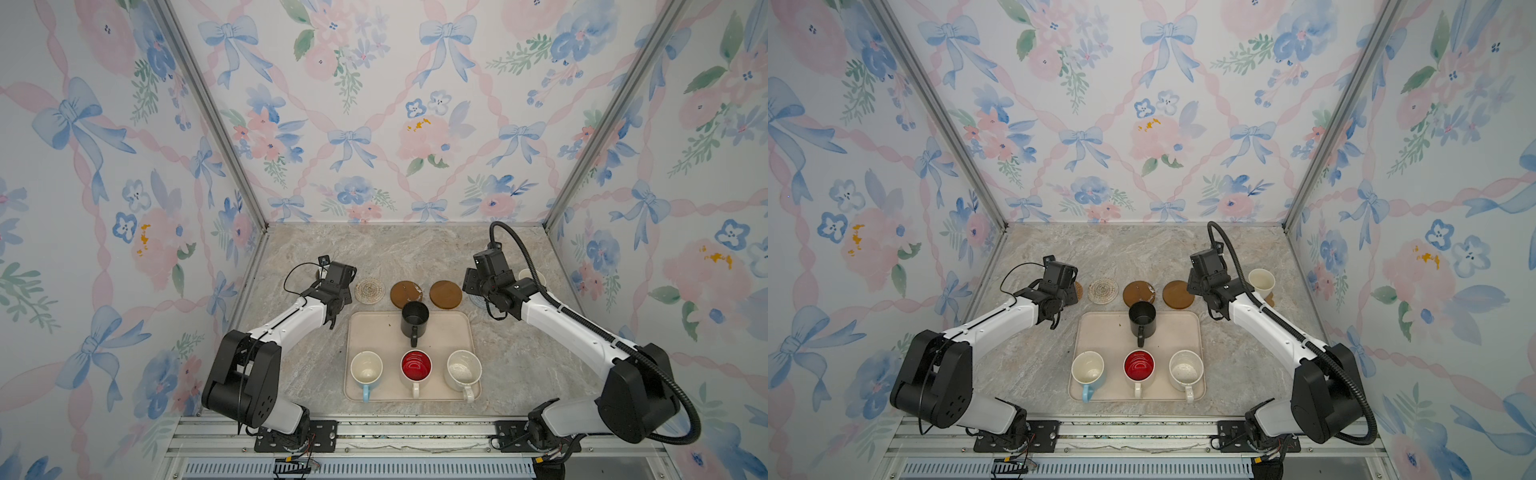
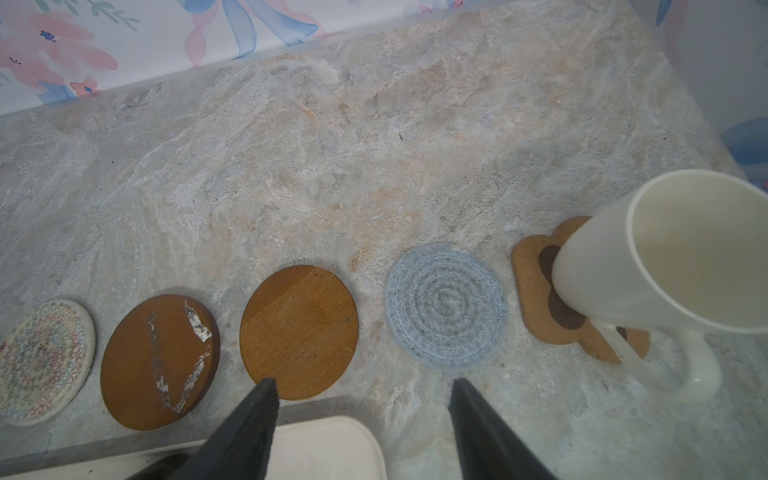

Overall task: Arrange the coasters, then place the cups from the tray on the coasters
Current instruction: 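Lower the grey mug onto the woven rattan coaster and open the left gripper, then move the open right gripper over the black mug on the tray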

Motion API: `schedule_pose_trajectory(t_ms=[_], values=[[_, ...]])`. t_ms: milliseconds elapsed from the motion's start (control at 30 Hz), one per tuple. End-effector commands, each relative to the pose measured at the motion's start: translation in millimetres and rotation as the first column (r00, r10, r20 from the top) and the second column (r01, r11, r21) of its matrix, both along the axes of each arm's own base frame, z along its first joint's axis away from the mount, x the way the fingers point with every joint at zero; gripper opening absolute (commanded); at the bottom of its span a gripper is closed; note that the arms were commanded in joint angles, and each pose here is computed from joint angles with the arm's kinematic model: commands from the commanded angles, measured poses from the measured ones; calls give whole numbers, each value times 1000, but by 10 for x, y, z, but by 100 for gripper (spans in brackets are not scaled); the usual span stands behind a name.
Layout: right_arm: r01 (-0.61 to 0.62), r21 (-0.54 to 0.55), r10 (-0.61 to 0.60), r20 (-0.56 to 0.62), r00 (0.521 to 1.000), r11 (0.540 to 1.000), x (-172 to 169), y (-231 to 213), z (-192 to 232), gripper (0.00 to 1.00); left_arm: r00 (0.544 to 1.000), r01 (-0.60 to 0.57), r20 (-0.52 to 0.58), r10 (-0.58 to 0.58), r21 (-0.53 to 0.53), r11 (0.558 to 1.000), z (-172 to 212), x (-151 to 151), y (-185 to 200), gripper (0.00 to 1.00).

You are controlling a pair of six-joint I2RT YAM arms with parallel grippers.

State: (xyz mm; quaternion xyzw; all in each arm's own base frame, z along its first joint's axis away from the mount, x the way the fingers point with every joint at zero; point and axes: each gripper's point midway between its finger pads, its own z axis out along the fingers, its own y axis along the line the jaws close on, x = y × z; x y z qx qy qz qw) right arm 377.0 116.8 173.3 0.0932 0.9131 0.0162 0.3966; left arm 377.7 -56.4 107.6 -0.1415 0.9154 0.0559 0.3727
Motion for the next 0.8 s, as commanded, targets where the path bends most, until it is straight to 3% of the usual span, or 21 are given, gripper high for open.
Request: schedule_pose_trajectory(t_ms=[0,200,400,633,767], values=[[0,-3,0,2,1000,1000,31,-14,57,69,1000,1,28,-1,-2,1000,65,12,26,46],[-2,2,2,4,1000,1000,15,-10,77,69,999,21,46,-19,-31,999,149,-47,-9,58],[-19,-2,19,3,1000,1000,-1,41,126,69,986,33,166,-24,-53,998,597,-145,-36,61],[-82,-32,82,6,997,996,-94,244,304,69,934,53,356,-11,-108,993,1308,-294,-156,61],[-145,-56,145,3,989,988,-252,414,429,69,922,87,386,-25,-146,985,1430,-327,-349,61]])
